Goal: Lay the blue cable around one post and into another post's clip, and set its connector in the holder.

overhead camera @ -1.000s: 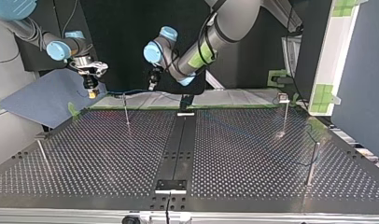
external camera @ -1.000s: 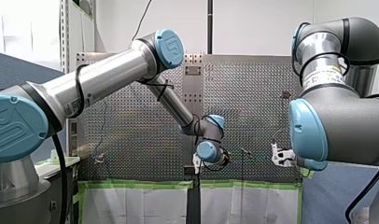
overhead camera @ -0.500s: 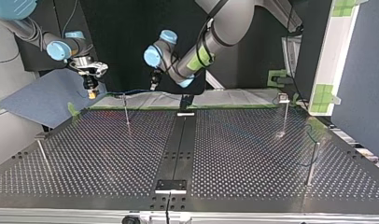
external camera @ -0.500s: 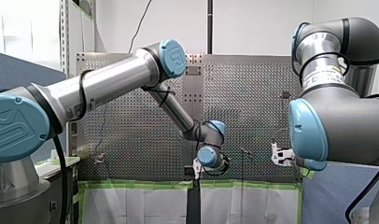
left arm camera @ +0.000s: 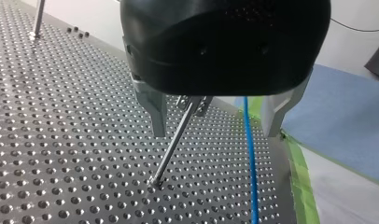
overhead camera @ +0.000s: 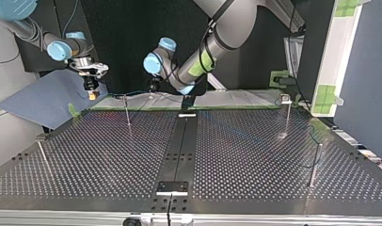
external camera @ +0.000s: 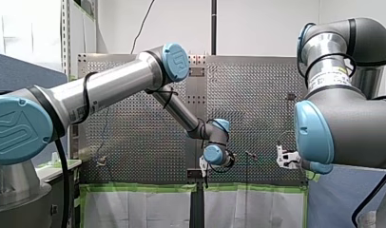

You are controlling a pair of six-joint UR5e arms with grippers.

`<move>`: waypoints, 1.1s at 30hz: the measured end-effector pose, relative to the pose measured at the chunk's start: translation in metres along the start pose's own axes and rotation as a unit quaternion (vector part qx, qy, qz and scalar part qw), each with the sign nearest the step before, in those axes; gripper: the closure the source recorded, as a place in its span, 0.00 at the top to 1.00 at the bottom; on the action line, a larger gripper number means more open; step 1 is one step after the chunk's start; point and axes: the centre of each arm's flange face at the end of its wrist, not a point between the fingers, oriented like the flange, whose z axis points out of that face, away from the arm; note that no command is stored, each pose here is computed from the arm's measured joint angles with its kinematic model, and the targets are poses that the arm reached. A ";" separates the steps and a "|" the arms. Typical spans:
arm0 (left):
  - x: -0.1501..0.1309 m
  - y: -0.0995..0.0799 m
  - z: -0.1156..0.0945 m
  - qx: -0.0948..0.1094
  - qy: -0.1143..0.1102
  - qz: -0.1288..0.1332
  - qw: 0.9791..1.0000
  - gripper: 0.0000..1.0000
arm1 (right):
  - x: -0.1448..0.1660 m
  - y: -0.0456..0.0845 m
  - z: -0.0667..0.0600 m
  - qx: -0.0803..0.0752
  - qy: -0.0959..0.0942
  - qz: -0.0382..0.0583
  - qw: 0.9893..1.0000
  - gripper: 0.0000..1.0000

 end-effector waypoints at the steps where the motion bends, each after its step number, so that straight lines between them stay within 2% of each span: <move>1: 0.000 0.001 0.000 0.000 0.000 -0.001 1.000 1.00 | 0.000 0.000 0.000 0.000 0.000 0.000 1.000 0.00; 9: -0.003 0.005 0.003 -0.002 -0.004 -0.001 1.000 1.00 | 0.000 0.000 0.000 0.001 0.000 0.000 1.000 0.00; 18: -0.004 0.008 0.006 -0.005 -0.013 0.023 1.000 1.00 | 0.000 0.000 0.000 0.000 0.001 0.000 1.000 0.00; 33: 0.005 0.013 0.018 -0.009 -0.023 0.040 0.999 1.00 | 0.001 0.000 0.000 0.000 0.001 0.000 1.000 0.00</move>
